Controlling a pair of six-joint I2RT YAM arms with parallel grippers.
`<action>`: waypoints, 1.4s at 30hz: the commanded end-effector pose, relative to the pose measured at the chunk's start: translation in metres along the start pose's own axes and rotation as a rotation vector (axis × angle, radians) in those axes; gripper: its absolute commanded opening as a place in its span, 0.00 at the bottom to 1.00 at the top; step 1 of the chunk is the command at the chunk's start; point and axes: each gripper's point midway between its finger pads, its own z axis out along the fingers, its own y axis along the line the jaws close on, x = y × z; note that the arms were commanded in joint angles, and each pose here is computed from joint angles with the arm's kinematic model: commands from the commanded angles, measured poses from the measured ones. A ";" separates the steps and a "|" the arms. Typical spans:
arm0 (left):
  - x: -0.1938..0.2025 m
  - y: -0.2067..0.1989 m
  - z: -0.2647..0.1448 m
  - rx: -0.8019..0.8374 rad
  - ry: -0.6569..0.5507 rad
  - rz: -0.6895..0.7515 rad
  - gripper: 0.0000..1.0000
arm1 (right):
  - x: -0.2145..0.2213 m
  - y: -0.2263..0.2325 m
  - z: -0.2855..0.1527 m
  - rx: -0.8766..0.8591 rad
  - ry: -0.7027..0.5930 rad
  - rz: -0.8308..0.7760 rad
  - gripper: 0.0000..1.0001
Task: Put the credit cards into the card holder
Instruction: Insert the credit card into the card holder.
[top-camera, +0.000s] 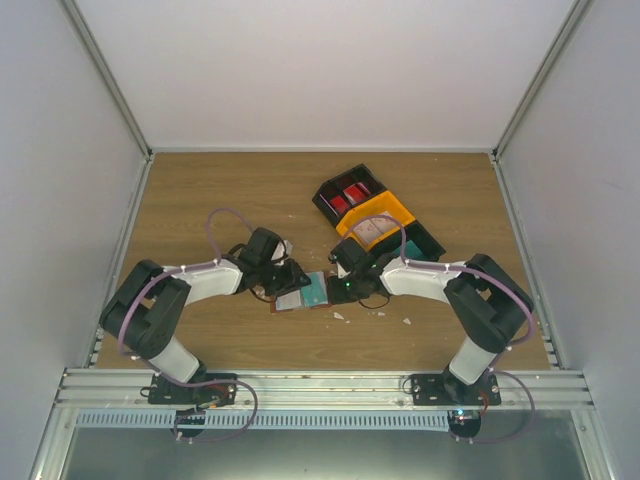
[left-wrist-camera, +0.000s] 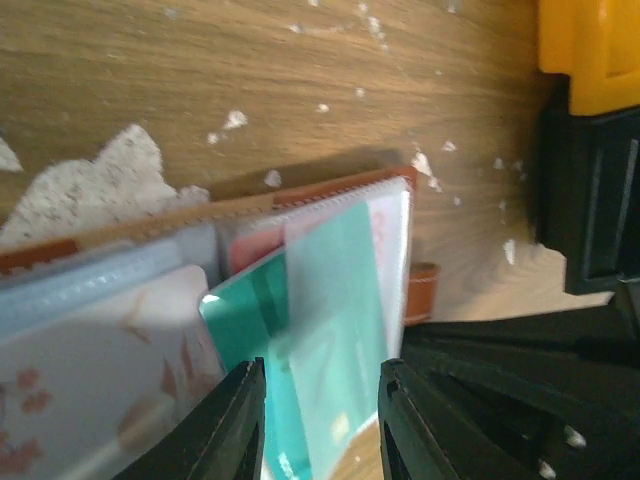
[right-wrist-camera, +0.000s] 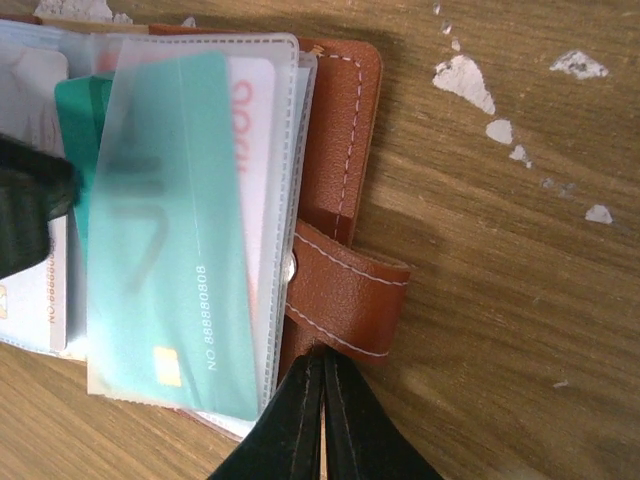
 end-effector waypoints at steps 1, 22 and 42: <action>-0.005 0.017 0.007 -0.078 0.000 -0.002 0.34 | 0.028 -0.027 0.013 0.099 0.109 0.009 0.06; -0.002 0.020 -0.001 -0.115 -0.015 0.006 0.40 | 0.028 -0.030 0.015 0.103 0.113 0.011 0.06; -0.005 0.006 0.025 -0.038 0.040 0.056 0.32 | 0.026 -0.027 0.018 0.089 0.110 0.003 0.04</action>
